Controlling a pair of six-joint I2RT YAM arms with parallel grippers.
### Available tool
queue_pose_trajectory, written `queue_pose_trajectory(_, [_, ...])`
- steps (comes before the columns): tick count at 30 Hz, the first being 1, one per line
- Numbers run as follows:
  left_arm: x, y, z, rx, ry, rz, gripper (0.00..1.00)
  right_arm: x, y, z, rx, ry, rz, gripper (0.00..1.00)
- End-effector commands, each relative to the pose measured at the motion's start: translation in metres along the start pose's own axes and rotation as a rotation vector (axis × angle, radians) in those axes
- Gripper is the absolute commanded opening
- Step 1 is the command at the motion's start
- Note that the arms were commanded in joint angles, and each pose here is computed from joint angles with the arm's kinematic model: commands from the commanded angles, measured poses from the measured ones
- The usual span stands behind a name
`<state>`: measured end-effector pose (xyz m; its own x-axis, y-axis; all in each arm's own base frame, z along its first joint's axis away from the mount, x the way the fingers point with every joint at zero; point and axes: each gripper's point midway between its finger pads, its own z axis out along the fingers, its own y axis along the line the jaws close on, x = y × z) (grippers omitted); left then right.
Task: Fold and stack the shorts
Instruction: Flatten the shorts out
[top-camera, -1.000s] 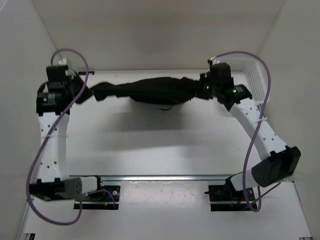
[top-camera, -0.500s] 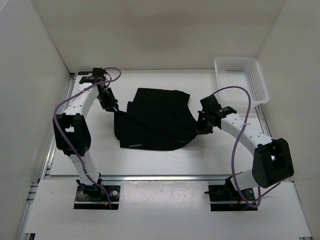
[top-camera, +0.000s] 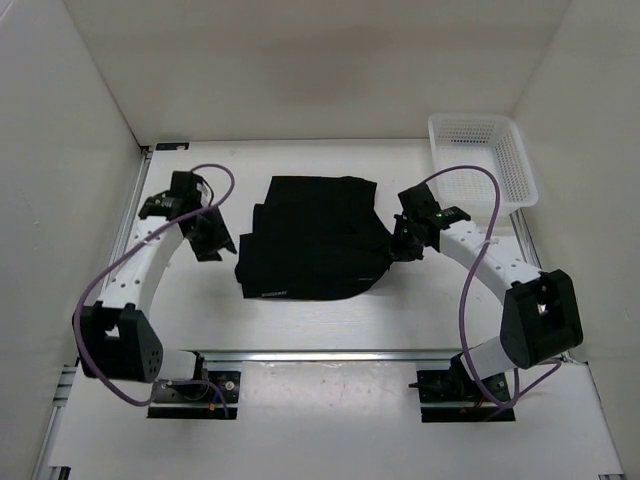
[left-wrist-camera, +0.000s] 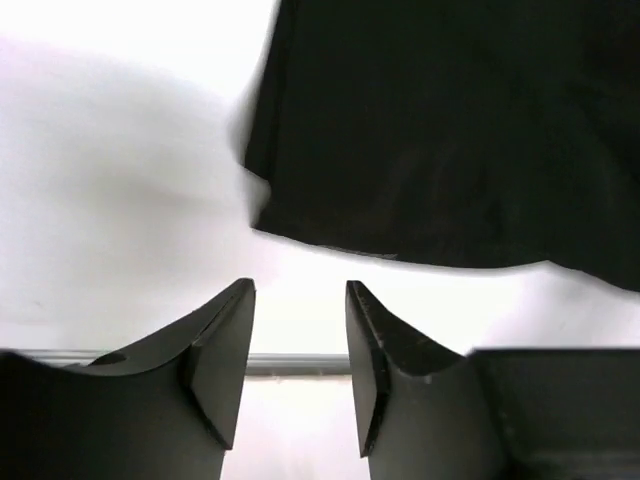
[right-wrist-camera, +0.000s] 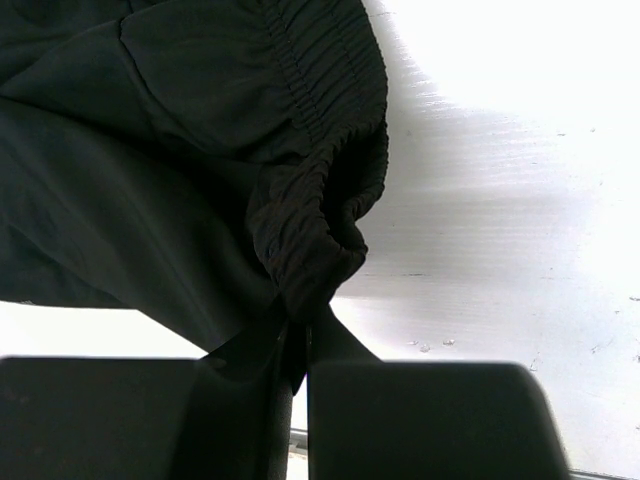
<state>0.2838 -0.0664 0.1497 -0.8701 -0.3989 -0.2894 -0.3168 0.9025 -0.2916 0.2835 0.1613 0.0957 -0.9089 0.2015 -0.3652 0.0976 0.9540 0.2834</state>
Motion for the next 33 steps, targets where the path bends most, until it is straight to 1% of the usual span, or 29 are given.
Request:
queue_pose_trajectory(1, [0.052, -0.007, 0.030, 0.048, 0.131, -0.016, 0.53, -0.011, 0.007, 0.000, -0.015, -0.025, -0.006, 0.00])
queue_pose_trajectory(2, [0.063, -0.010, 0.035, 0.065, 0.160, -0.015, 0.58, -0.011, 0.006, 0.000, -0.015, -0.025, -0.006, 0.00])
queue_pose_trajectory(3, [0.068, -0.014, 0.040, 0.082, 0.165, -0.011, 0.71, -0.011, 0.006, 0.000, -0.015, -0.025, -0.006, 0.00])
queue_pose_trajectory(4, [0.085, -0.015, 0.049, 0.076, 0.214, -0.009, 0.76, -0.011, 0.006, 0.000, -0.015, -0.025, -0.006, 0.00])
queue_pose_trajectory(5, [0.089, -0.016, 0.052, 0.079, 0.218, 0.004, 0.80, -0.011, 0.006, 0.000, -0.015, -0.025, -0.006, 0.00])
queue_pose_trajectory(6, [0.091, -0.019, 0.059, 0.082, 0.220, 0.000, 0.81, -0.011, 0.006, 0.000, -0.015, -0.025, -0.015, 0.00])
queue_pose_trajectory(8, [0.089, -0.014, 0.069, 0.053, 0.214, -0.009, 0.81, -0.012, 0.005, 0.000, -0.007, -0.030, -0.015, 0.00])
queue_pose_trajectory(10, [0.083, -0.016, 0.075, 0.035, 0.187, -0.016, 0.78, -0.012, 0.004, 0.000, -0.007, -0.030, -0.024, 0.00])
queue_pose_trajectory(11, [0.082, -0.012, 0.078, 0.014, 0.185, -0.025, 0.72, -0.009, 0.002, 0.002, -0.002, -0.022, -0.024, 0.00])
queue_pose_trajectory(12, [0.075, -0.009, 0.080, -0.009, 0.149, -0.030, 0.69, -0.008, 0.000, 0.002, 0.011, -0.020, -0.024, 0.00])
queue_pose_trajectory(14, [0.070, -0.006, 0.082, -0.031, 0.121, -0.039, 0.64, -0.006, -0.002, 0.001, 0.011, -0.020, -0.024, 0.00])
queue_pose_trajectory(15, [0.062, -0.006, 0.082, -0.042, 0.085, -0.036, 0.62, -0.004, -0.005, 0.001, 0.020, -0.022, -0.024, 0.00])
queue_pose_trajectory(17, [0.052, -0.009, 0.083, -0.049, 0.055, -0.046, 0.62, -0.005, -0.004, -0.002, 0.014, -0.031, -0.024, 0.00])
queue_pose_trajectory(18, [0.054, -0.007, 0.086, -0.056, 0.064, -0.047, 0.62, -0.005, -0.004, -0.002, 0.014, -0.031, -0.024, 0.00])
queue_pose_trajectory(20, [0.043, -0.016, 0.087, -0.042, 0.047, -0.045, 0.64, -0.005, -0.004, -0.002, 0.014, -0.031, -0.024, 0.00])
queue_pose_trajectory(22, [0.043, -0.014, 0.096, -0.061, 0.071, -0.038, 0.64, -0.005, -0.004, -0.002, 0.014, -0.031, -0.024, 0.00])
queue_pose_trajectory(24, [0.045, -0.017, 0.101, -0.066, 0.085, -0.018, 0.57, -0.005, -0.004, -0.002, 0.014, -0.031, -0.024, 0.00])
queue_pose_trajectory(25, [0.047, -0.017, 0.103, -0.065, 0.101, -0.020, 0.51, -0.005, -0.004, -0.002, 0.014, -0.031, -0.024, 0.00])
queue_pose_trajectory(26, [0.047, -0.017, 0.103, -0.065, 0.101, -0.020, 0.44, -0.003, -0.005, -0.002, 0.020, -0.022, -0.024, 0.00])
queue_pose_trajectory(28, [0.047, -0.020, 0.101, -0.051, 0.099, -0.019, 0.24, -0.004, -0.007, -0.002, 0.029, -0.028, -0.023, 0.00])
queue_pose_trajectory(30, [0.045, -0.022, 0.097, -0.042, 0.087, -0.018, 0.10, -0.005, -0.006, -0.005, 0.024, -0.036, -0.024, 0.00])
queue_pose_trajectory(32, [0.046, -0.023, 0.092, -0.024, 0.079, -0.018, 0.10, -0.007, -0.007, -0.006, 0.033, -0.042, -0.024, 0.00])
queue_pose_trajectory(33, [0.051, -0.022, 0.093, -0.020, 0.096, -0.019, 0.10, -0.007, -0.007, -0.006, 0.033, -0.042, -0.024, 0.00])
